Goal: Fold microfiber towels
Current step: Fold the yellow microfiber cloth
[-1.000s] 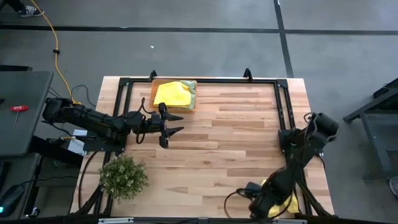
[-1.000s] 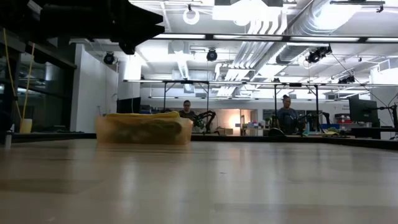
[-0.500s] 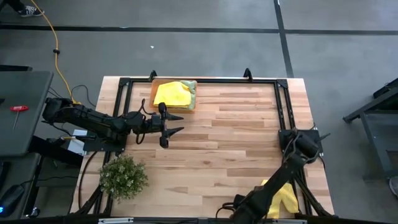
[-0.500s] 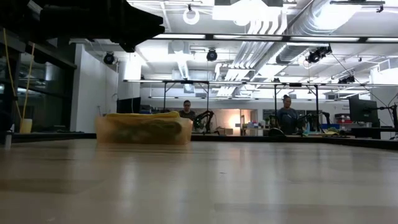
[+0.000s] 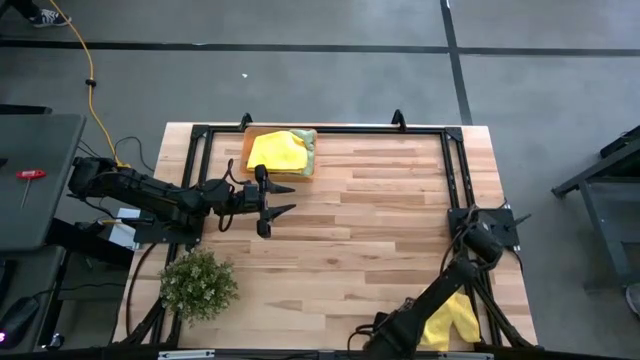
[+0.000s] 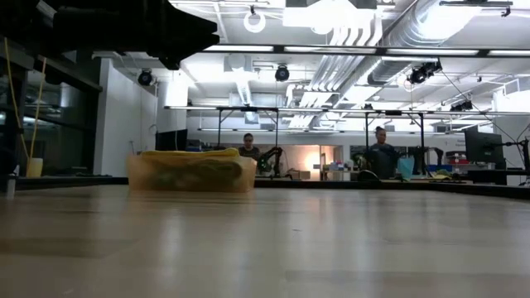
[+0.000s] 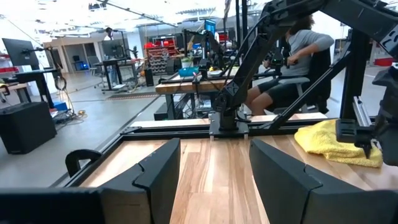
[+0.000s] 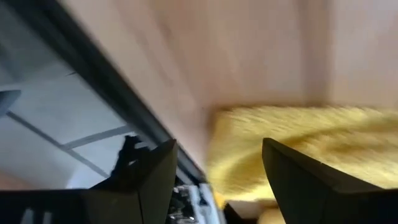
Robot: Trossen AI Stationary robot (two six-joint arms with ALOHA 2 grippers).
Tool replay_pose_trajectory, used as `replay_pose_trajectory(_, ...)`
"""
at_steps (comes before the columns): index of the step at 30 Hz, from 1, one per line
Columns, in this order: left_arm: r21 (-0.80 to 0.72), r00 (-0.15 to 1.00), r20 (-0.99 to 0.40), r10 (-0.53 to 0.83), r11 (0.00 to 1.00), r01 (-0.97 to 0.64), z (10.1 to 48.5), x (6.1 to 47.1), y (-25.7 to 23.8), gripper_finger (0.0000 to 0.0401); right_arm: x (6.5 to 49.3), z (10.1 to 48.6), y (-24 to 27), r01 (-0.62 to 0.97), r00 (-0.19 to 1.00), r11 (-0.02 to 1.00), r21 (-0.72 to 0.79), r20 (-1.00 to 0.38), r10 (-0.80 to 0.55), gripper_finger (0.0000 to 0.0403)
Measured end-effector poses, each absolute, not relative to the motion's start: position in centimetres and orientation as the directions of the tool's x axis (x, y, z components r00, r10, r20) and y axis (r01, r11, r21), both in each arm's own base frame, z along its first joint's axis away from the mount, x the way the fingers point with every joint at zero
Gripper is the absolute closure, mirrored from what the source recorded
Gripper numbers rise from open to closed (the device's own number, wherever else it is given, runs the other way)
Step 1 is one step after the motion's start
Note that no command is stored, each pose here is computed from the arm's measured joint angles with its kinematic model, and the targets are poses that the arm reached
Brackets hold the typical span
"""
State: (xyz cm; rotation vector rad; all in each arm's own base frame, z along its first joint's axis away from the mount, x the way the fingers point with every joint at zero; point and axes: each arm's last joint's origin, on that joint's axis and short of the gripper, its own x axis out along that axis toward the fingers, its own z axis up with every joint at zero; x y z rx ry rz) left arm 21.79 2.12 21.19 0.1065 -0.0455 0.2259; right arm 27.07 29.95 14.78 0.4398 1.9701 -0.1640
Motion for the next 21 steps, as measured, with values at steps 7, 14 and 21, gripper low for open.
replay_pose_trajectory(7,0.100,0.974,0.057,0.221,0.969,-0.226,21.2,21.8,2.1,0.0218,25.8,13.2,28.9,0.399,-0.468,0.917,-0.008,-0.861,0.196,0.0174)
replay_pose_trajectory(14,0.097,0.974,0.053,0.221,0.969,-0.225,21.2,21.8,2.1,0.0218,25.6,12.0,28.9,0.396,-0.481,0.915,0.080,-0.831,0.281,0.0174)
replay_pose_trajectory(21,0.075,0.974,0.049,0.222,0.971,-0.226,21.1,21.8,2.1,0.0218,25.3,12.1,28.1,0.294,-0.490,0.955,0.036,-0.852,0.183,0.0232)
